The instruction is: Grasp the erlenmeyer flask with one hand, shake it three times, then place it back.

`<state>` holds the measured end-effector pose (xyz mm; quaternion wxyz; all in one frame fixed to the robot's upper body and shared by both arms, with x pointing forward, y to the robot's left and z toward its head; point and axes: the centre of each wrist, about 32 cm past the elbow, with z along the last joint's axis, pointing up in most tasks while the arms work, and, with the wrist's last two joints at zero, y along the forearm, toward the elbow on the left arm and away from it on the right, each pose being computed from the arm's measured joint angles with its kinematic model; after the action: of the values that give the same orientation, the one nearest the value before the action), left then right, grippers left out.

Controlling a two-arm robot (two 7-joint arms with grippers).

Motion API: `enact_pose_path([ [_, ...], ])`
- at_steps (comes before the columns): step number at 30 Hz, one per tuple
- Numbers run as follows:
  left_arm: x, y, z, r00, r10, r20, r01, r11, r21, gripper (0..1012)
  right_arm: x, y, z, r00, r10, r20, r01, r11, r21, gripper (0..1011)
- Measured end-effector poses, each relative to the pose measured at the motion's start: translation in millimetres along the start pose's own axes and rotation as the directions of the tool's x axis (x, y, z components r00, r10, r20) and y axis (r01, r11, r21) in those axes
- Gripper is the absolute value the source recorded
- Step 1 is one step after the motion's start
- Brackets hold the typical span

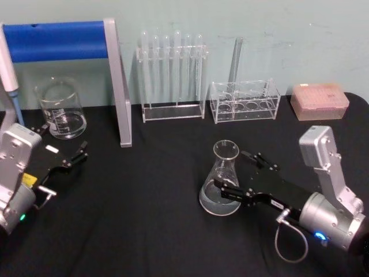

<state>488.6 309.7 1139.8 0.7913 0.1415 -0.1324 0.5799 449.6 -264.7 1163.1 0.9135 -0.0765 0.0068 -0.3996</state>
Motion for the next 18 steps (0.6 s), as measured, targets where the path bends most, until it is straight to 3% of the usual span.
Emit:
enact_pose_path([
  [18, 0.0, 0.0, 0.0, 1.0000, 0.000, 0.000, 0.000, 1.0000, 0.000, 1001, 12.2, -30.7, -2.1, 0.998, -0.060, -0.007, 0.060, 0.998, 0.001, 1003],
])
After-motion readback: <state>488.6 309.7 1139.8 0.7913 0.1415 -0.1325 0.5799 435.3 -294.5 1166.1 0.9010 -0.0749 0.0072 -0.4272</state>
